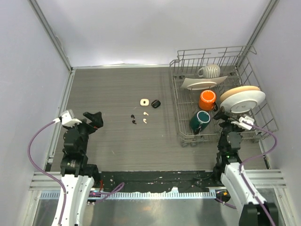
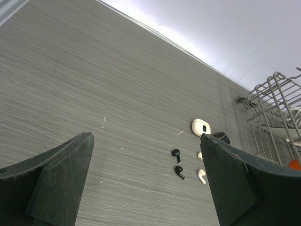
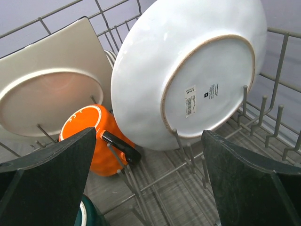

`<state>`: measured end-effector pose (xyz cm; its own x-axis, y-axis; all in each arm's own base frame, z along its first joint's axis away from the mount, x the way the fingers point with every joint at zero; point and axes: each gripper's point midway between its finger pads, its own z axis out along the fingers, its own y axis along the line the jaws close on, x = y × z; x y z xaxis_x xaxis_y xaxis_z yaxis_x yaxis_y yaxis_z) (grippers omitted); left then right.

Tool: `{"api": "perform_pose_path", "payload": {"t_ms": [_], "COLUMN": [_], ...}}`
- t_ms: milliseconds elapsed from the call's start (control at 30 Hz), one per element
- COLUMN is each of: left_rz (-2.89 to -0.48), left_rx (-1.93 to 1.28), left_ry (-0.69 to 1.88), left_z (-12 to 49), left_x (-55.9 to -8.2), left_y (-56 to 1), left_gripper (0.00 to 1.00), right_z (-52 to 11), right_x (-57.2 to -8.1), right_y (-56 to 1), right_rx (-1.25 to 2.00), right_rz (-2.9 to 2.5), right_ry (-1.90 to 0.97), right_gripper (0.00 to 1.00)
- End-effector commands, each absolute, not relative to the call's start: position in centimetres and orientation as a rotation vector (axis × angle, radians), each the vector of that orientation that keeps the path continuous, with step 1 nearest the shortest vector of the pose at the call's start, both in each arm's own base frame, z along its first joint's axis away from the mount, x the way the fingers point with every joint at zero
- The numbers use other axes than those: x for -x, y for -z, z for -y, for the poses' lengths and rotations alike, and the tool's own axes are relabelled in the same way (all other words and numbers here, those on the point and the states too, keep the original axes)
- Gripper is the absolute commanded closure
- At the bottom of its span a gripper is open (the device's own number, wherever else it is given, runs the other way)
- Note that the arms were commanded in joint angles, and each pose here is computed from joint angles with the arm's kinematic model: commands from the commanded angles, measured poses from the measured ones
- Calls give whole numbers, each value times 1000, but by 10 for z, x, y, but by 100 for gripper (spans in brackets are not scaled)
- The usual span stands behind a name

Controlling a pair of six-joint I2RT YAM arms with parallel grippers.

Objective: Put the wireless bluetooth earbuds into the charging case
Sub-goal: Move the distractor to the center of the board.

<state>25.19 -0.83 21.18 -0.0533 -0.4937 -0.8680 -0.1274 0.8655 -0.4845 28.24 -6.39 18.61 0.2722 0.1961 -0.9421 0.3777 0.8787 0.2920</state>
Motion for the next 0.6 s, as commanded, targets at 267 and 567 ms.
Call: {"api": "perform_pose_path", "payload": {"t_ms": [267, 567], "left_rz": [-1651, -1717], "left_rx": [441, 420], "left_ry": [375, 385], "left_z": [22, 28], "left_x": [-256, -261], "left_y": [-210, -202], "left_gripper": [0, 0], "right_z": [66, 48], "right_x": [-285, -351], "right_y": [-137, -109], "right_rx": [-510, -408], "right_rz": [-1502, -1631], "right_ry": [201, 171], "right_gripper": [0, 0]}}
